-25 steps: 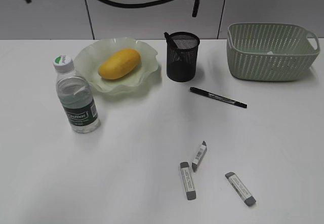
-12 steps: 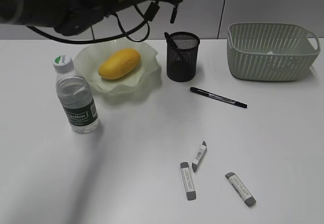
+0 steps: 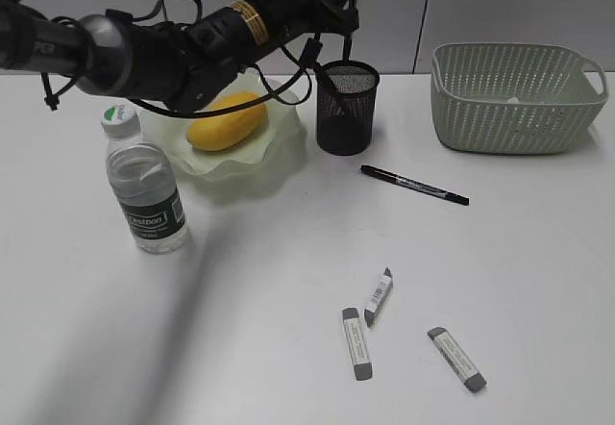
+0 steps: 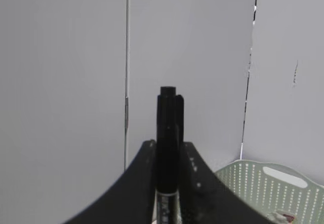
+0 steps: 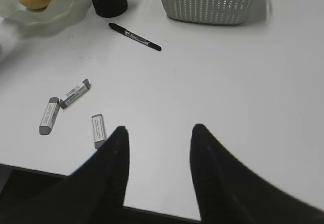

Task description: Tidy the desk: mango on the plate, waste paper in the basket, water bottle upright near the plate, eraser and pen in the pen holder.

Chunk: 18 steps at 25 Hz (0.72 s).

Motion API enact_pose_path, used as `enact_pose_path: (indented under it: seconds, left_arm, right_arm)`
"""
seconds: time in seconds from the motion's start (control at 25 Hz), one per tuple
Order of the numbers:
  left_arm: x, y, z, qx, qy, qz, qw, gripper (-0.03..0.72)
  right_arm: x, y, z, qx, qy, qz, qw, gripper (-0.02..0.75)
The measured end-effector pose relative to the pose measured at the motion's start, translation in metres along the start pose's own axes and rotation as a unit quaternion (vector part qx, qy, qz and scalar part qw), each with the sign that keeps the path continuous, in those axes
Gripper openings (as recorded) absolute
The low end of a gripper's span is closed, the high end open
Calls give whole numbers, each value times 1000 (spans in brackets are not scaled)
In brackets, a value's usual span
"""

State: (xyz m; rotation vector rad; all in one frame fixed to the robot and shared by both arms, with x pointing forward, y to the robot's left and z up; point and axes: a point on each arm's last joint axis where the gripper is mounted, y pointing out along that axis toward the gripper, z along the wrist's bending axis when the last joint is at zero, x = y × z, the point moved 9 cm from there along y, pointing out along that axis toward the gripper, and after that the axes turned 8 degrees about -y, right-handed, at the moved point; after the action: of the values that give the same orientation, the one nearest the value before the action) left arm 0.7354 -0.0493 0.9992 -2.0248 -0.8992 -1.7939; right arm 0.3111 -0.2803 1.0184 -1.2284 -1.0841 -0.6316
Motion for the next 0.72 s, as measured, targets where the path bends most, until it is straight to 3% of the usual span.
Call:
enact_pose_path:
  seconds: [0.32, 0.72]
  left_arm:
    - [-34, 2, 15, 23, 0, 39, 999, 91]
    - [-29, 3, 13, 17, 2, 29, 999, 328]
  right_arm:
    - [0, 0, 0, 0, 0, 0, 1000, 330]
    - [0, 0, 0, 0, 0, 0, 1000, 330]
